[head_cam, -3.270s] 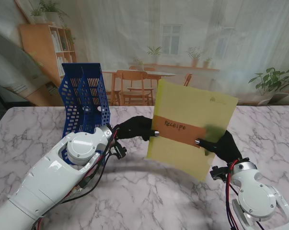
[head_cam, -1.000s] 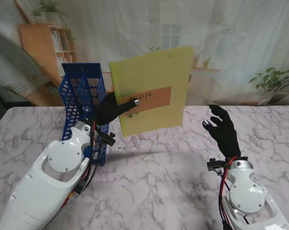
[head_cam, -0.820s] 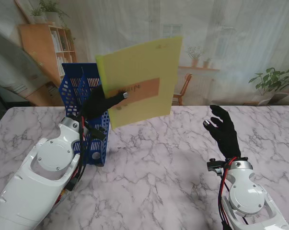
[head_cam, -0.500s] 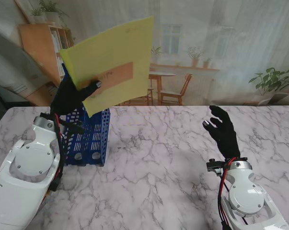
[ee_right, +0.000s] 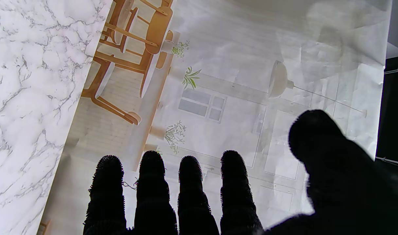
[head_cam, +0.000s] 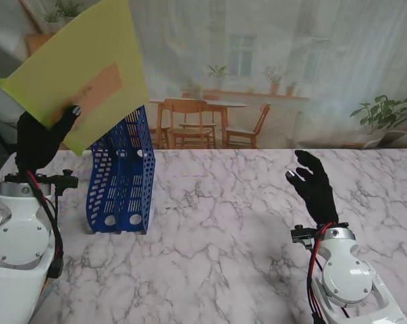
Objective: Open the sliding file folder, put the receipt in and insert it into the document holder
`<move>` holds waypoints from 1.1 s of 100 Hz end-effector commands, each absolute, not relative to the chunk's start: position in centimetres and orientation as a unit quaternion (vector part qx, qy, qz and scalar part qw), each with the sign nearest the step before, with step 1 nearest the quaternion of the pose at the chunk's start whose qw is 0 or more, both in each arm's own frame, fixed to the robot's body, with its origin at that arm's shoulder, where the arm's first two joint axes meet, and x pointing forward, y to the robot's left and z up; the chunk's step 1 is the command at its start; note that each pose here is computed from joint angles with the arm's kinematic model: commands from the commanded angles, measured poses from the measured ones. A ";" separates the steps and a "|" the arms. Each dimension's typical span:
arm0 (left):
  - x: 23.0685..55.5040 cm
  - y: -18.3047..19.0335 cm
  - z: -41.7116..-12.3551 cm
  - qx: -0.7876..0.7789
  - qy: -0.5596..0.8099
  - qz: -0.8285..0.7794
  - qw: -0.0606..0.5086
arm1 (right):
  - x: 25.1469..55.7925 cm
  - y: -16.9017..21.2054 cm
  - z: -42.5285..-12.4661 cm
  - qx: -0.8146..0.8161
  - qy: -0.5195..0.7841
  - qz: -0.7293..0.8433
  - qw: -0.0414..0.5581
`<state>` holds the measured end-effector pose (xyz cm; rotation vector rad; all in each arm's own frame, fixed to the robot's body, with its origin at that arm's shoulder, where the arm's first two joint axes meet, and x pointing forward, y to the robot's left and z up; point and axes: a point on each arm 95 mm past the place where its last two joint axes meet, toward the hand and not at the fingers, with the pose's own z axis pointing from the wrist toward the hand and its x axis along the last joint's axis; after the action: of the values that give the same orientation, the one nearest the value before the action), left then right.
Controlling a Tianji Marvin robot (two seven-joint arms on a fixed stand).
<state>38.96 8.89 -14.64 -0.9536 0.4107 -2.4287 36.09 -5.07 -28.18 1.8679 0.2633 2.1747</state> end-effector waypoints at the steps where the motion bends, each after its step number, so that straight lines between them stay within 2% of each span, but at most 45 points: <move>1: 38.6 9.7 -15.7 -0.364 0.146 -0.885 0.250 | 35.9 -4.9 -28.3 0.647 0.090 0.746 0.129; 45: 37.0 13.6 -17.6 -0.342 0.069 -0.884 0.310 | 35.9 -4.8 -28.3 0.654 0.090 0.740 0.127; 63: 37.0 14.0 -19.0 -0.344 0.051 -0.877 0.332 | 35.9 -4.8 -28.3 0.656 0.090 0.739 0.126; 110: 37.9 12.8 -21.7 -0.376 0.023 -0.862 0.338 | 35.9 -4.6 -28.3 0.662 0.088 0.734 0.123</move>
<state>37.57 13.18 -21.22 -0.9551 0.0579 -2.2497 36.09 -4.82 -28.16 1.9153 0.2588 2.1480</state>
